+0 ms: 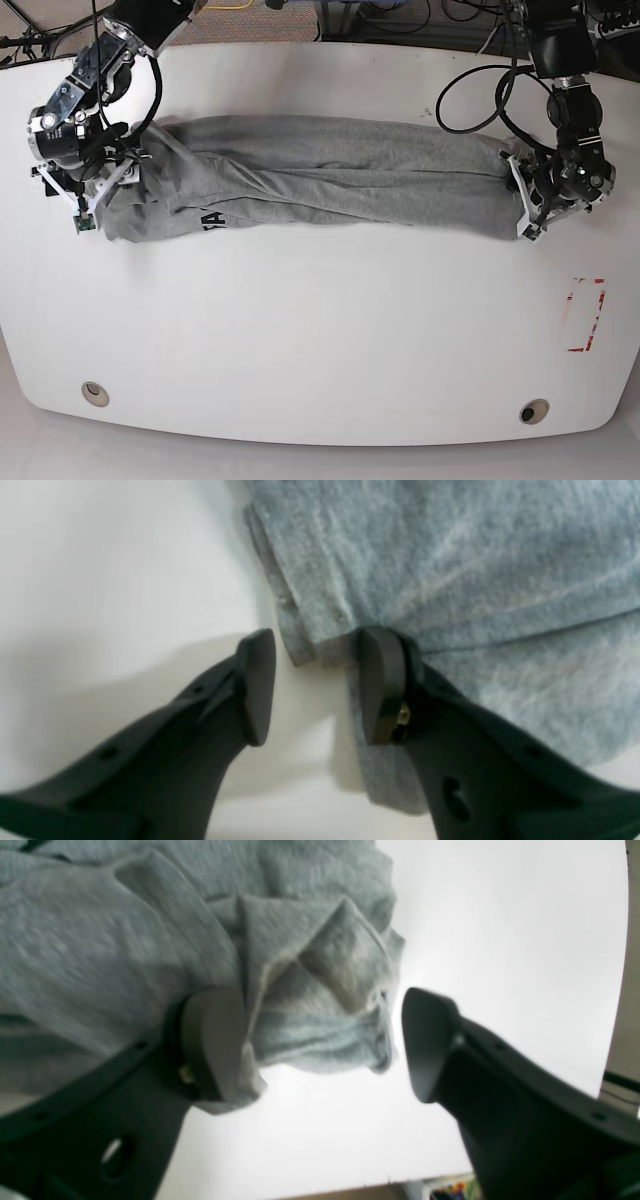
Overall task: Fold the T-shirt properly
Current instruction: 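Tuck the shirt end inward with the right gripper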
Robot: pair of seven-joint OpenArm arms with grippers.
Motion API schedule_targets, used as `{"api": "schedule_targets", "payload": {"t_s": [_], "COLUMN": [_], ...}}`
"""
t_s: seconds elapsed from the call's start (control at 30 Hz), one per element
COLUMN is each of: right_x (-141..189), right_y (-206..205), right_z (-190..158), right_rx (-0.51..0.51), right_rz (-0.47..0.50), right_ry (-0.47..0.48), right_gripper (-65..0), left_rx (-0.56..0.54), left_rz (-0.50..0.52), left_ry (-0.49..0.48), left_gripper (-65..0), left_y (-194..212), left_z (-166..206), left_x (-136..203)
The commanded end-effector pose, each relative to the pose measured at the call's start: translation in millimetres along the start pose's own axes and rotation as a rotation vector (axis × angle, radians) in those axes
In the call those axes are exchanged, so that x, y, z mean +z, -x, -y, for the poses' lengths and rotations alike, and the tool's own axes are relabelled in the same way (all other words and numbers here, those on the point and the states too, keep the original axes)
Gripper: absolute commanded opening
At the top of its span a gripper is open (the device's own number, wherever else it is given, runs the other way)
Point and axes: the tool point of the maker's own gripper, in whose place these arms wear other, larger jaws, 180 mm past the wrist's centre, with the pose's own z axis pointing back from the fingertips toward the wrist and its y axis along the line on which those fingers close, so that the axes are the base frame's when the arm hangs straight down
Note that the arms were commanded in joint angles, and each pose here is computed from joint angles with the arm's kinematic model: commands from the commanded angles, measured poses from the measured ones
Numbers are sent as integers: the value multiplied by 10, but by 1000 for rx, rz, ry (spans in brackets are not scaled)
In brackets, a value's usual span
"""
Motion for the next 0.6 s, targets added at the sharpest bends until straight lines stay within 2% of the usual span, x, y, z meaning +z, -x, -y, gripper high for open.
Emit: {"api": "schedule_targets", "payload": {"t_s": [0.0,0.17,0.3,0.43,0.57], "right_x": [32,-71,-214,-409,-574], "right_y": [-189,-314,-244,-130,-71], "right_z": [13,-162,-171,-214,-229], "right_rx": [5,16,14,3,-9], "right_rz": [60,103,80,48,57], "right_ry": [3,-46,-47,-75,-102], "right_gripper": [-285,-458,-571,-572,-568], "left_rx": [-35,-61,-66,-60,-52], "left_rz": [-13,81,138,162,149], "left_ry": [-70,-108,-117,-96,-76], "left_gripper": [-389,-389,-389,-389,-389], "left_y": [-28,-310,-469,-545,-517], "left_z": [-131,-78,-3,106,154], "left_x": [146,332,420,405,344]}}
